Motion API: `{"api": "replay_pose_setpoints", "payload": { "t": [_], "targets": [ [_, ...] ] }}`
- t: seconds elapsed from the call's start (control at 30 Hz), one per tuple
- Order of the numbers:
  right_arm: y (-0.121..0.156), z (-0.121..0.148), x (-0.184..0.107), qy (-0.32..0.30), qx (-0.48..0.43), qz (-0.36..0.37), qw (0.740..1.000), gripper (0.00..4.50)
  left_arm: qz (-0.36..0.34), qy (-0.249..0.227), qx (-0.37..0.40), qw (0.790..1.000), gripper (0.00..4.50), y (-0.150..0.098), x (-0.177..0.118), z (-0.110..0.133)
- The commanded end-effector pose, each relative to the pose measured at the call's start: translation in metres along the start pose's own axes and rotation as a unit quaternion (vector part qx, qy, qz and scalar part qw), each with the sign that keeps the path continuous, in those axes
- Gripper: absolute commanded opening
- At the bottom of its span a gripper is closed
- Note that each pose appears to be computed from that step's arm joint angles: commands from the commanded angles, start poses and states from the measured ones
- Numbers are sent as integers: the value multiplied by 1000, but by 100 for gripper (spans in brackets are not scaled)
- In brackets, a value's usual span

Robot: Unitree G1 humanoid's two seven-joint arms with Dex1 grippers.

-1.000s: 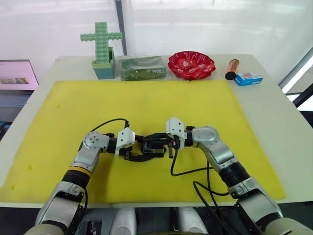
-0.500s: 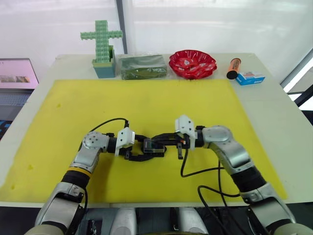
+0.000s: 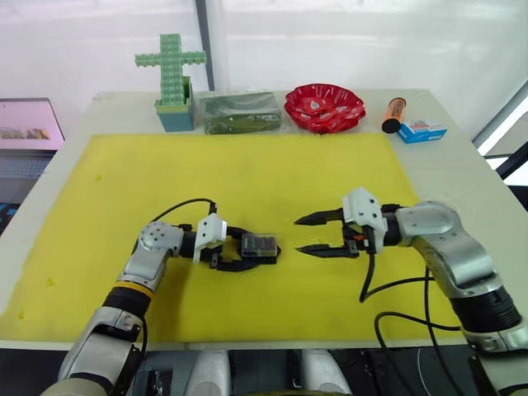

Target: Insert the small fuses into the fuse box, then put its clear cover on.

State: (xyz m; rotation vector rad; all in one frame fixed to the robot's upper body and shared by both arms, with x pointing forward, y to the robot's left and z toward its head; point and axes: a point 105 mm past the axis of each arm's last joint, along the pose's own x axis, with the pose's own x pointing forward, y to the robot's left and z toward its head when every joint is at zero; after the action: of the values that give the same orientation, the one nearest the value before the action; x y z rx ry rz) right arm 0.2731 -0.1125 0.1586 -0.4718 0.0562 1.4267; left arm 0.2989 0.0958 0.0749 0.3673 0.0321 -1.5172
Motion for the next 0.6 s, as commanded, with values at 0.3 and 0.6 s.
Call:
{"api": "replay_pose_setpoints", "payload": {
  "t": [0.3, 0.6],
  "targets": [
    [-15, 13, -9, -21, 4, -34, 999, 450, 41, 20, -46, 998, 447, -2, -39, 2],
    [-20, 1, -38, 24, 3, -56, 998, 450, 173, 78, -51, 980, 447, 1, -135, 23]
  ]
}}
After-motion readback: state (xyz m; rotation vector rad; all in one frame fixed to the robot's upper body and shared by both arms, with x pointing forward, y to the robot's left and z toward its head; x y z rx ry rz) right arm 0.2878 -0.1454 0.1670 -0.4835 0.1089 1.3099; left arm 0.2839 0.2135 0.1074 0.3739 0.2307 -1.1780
